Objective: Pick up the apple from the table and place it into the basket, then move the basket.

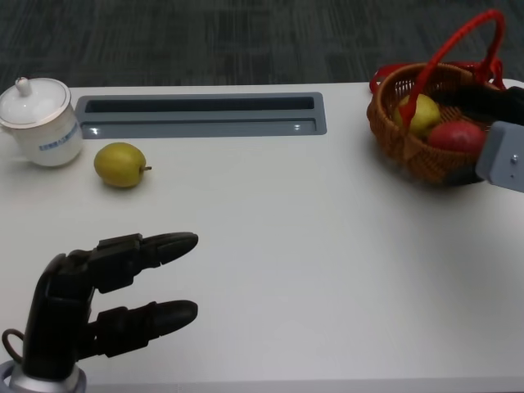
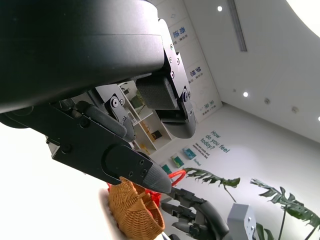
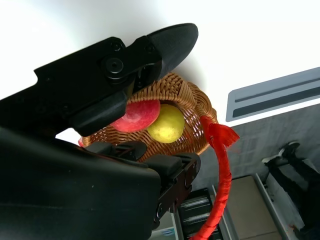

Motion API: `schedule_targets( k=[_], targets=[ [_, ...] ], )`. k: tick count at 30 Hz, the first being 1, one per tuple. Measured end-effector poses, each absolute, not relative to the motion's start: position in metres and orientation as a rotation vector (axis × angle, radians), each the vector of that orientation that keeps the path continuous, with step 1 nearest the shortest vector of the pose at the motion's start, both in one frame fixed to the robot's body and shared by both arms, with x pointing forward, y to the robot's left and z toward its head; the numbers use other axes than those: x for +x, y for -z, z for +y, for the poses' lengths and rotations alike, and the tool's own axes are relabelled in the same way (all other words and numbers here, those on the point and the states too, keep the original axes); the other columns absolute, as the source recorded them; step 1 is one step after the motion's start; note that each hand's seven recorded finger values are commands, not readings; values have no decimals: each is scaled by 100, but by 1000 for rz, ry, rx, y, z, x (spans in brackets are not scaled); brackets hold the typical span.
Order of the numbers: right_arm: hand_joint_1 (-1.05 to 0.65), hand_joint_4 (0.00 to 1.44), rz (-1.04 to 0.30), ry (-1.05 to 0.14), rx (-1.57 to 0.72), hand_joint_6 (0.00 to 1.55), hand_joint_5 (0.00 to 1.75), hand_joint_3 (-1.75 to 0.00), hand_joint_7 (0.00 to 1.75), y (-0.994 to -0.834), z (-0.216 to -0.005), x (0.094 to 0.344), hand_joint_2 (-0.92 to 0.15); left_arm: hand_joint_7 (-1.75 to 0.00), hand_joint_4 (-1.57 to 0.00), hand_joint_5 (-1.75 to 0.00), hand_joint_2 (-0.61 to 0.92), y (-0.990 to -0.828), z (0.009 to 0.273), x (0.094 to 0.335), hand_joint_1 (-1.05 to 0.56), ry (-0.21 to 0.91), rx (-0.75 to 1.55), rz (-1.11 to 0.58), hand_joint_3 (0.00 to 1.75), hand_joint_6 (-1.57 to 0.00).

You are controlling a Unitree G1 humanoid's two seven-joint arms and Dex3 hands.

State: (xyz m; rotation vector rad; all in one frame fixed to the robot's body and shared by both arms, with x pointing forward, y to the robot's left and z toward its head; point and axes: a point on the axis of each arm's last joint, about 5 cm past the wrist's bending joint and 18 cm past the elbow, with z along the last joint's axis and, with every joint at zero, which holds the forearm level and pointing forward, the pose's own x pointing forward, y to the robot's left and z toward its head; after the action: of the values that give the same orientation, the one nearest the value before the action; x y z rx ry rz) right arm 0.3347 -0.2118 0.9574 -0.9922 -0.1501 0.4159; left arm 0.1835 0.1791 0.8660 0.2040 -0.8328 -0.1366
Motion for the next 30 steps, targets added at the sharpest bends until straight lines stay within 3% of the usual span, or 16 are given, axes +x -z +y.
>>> schedule_targets(
  k=[7,15,21,30],
  targets=[
    [-86,51,-373,-447,-849,48,2,-1,2,-938,-219,310,-88,0,-102,0,79,-870,180,188,-52,140,209,-850,0,-95],
    [-66,49,-645,-414,-673,40,0,-1,0,-915,-220,273,-90,0,-100,0,81,-871,183,191,-45,156,227,-846,0,-91],
    [-57,45,-702,-460,-524,38,0,-1,0,-905,-210,249,-92,0,-100,0,81,-871,184,192,-43,160,233,-822,0,-90],
    [-57,53,-728,-541,-386,49,2,-1,3,-894,-180,231,-90,0,-99,0,79,-872,187,192,-42,182,250,-818,0,-90]
  ],
)
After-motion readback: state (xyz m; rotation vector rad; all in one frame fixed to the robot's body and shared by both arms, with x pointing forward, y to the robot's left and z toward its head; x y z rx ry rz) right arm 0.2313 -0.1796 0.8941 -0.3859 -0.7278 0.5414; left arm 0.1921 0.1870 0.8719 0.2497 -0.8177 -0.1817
